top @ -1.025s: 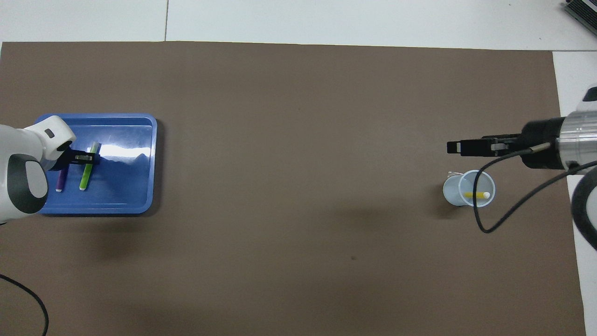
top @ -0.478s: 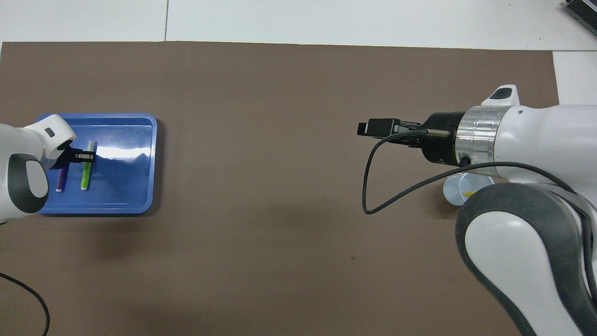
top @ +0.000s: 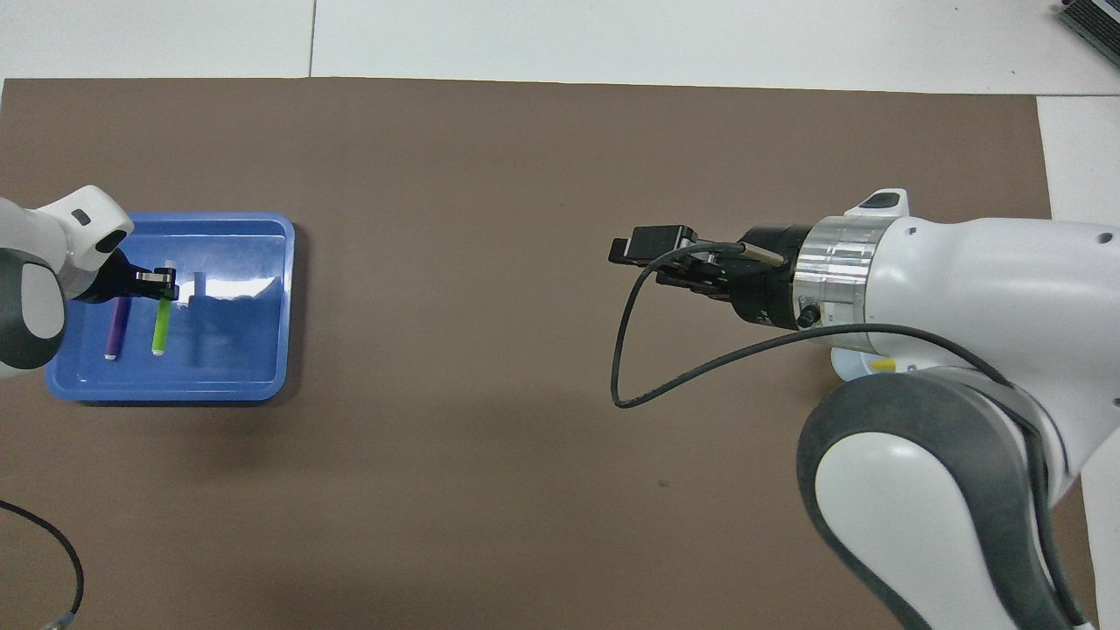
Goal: Transfer and insert pens with both arms
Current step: 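Lift the green pen with the left gripper while the right gripper approaches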
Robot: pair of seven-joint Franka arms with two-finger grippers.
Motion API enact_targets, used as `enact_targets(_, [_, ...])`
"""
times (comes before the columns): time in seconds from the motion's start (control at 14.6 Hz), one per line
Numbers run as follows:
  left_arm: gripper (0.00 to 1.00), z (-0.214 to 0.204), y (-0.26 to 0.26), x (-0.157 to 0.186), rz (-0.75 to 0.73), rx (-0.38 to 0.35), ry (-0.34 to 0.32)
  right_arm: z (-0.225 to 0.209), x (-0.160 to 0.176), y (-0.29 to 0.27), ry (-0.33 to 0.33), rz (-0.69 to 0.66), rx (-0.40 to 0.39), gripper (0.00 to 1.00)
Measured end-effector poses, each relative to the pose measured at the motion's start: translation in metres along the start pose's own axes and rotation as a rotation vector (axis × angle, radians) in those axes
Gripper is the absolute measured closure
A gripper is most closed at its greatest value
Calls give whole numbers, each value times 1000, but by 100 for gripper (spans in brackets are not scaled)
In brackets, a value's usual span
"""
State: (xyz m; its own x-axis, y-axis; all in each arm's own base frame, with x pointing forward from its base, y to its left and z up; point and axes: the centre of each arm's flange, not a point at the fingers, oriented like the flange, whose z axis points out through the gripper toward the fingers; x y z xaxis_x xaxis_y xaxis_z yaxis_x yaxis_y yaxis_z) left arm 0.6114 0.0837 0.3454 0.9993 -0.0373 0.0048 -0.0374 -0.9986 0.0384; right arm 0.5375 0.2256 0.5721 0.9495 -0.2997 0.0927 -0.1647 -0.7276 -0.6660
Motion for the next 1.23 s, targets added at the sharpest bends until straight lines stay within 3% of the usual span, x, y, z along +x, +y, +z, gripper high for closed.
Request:
enact_targets(0.14, [83,-21,8,2,-78,-22,-24,2,-3,-4,2,19,8,30])
enact_targets(0.61, [83,-102,77,-13,-654,-269,-105,14,-22,-34,51,137,85,30])
enact_targets(1.23, [83,-188,169,-43,-1298,-413,-228,35,-43,-60,108,191,176,30])
